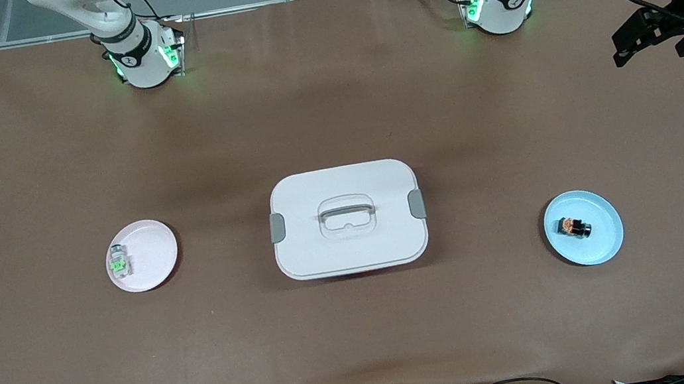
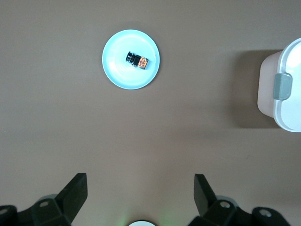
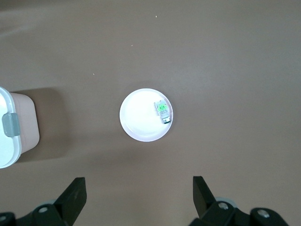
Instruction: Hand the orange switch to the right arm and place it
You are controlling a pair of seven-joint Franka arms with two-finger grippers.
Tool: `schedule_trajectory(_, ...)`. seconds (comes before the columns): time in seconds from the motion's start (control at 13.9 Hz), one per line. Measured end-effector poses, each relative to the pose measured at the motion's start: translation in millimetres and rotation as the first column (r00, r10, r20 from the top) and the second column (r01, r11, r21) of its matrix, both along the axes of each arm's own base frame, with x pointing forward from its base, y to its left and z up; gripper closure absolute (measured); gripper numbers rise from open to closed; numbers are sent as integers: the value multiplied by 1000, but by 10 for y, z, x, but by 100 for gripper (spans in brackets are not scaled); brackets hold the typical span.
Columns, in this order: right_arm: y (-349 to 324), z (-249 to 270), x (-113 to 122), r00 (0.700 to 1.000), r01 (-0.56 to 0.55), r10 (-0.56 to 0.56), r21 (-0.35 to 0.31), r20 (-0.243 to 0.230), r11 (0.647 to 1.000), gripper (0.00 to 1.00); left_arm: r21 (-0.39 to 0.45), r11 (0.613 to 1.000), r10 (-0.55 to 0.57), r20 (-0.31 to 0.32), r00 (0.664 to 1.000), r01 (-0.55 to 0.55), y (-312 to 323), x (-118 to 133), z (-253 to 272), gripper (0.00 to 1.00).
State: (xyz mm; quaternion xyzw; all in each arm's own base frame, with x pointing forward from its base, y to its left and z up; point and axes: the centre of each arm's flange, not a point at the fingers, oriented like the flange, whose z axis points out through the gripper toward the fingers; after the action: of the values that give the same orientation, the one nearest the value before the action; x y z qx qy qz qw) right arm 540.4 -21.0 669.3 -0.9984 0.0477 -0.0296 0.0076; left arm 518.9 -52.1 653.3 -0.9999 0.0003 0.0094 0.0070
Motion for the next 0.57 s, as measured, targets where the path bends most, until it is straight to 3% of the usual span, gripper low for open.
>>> schedule_trajectory(0.57,3,0,0,1000,0,0,0,0,1000,0,0,1000,9,-11,1000,-9,44,33,-52,0)
